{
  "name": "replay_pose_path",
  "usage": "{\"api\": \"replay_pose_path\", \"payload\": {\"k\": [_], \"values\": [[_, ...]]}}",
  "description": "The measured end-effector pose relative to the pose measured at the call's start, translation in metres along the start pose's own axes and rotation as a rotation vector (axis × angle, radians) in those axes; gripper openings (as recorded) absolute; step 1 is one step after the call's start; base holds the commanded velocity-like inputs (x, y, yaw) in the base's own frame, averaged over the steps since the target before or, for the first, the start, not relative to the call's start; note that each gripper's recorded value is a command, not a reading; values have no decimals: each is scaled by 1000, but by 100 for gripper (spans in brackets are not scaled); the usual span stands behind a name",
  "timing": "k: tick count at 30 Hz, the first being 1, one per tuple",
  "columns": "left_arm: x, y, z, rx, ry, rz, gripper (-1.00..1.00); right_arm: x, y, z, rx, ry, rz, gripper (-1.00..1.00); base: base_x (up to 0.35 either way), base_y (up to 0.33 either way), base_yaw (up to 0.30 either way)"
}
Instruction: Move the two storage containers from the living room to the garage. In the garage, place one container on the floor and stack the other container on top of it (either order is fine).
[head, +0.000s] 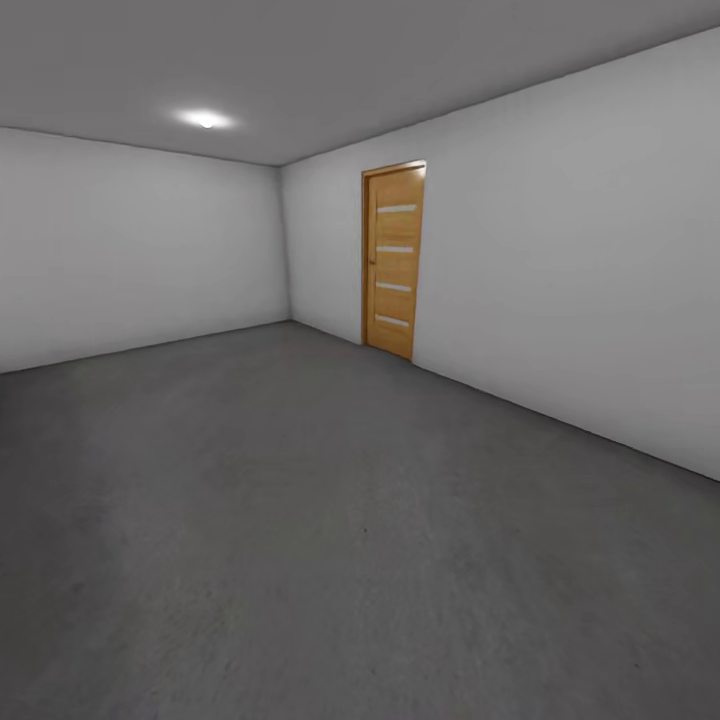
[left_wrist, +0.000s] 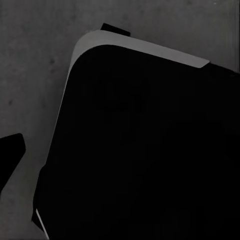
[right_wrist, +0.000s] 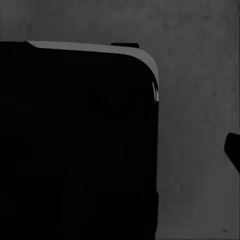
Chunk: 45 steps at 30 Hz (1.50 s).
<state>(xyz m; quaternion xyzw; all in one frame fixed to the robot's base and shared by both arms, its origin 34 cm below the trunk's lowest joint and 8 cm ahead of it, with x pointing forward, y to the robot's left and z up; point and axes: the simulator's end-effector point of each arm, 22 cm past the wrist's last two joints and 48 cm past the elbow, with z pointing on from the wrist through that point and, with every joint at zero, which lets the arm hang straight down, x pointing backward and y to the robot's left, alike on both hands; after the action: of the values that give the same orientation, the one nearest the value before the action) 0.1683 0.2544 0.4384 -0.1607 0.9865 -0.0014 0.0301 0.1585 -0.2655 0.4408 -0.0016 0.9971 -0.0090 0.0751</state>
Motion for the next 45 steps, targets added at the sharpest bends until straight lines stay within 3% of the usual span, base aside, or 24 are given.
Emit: {"api": "replay_pose_path", "payload": {"k": [45], "values": [[0, 1, 0, -1, 0, -1, 100, 0, 0, 0, 0, 0, 0, 100, 323, 0, 0]]}}
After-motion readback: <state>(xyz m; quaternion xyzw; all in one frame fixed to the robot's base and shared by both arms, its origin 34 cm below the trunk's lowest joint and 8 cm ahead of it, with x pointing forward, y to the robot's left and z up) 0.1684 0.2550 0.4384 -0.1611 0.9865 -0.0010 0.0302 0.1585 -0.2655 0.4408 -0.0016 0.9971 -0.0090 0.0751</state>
